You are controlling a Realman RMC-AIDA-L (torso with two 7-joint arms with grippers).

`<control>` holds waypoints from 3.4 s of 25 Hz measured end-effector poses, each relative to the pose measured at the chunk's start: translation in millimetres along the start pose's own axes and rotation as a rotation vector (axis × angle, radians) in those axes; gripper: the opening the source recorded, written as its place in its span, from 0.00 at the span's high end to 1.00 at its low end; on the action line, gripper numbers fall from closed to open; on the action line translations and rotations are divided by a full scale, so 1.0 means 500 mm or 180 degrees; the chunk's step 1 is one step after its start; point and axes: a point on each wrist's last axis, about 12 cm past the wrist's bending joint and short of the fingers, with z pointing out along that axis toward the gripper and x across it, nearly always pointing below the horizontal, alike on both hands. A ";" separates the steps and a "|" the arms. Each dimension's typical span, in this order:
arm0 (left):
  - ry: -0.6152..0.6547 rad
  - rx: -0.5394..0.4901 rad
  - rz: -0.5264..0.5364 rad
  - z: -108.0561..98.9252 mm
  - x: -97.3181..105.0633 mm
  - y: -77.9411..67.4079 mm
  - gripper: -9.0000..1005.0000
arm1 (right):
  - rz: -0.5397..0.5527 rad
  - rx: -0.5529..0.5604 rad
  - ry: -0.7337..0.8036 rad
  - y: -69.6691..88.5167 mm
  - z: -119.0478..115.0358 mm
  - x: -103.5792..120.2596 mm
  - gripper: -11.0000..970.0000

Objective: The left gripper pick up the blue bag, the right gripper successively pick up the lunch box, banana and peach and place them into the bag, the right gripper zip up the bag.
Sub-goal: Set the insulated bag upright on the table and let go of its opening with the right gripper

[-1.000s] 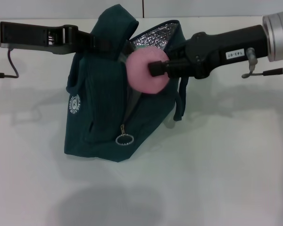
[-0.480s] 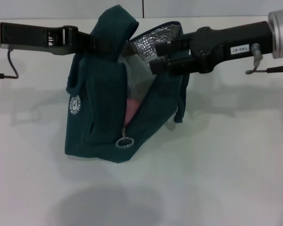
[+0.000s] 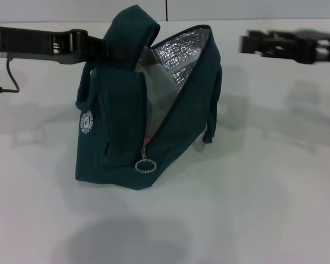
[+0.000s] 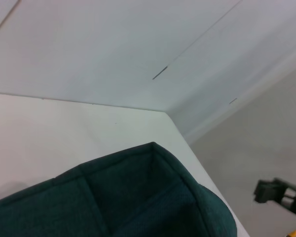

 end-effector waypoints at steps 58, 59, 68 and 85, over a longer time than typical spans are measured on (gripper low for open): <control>0.0141 0.0115 0.0106 0.038 0.007 -0.013 0.95 | 0.1650 0.0299 -0.0487 -0.088 0.131 0.143 0.86; 0.0141 0.0116 0.0107 0.038 0.008 -0.013 0.95 | 0.1645 0.0298 -0.0491 -0.088 0.131 0.143 0.89; 0.0151 0.0185 0.0108 0.038 0.011 -0.017 0.95 | 0.1510 0.0112 -0.0704 -0.075 0.106 0.146 0.97; 0.0087 0.0475 -0.0122 0.107 0.041 -0.002 0.95 | 0.1294 -0.0135 -0.1150 -0.034 -0.042 0.187 0.97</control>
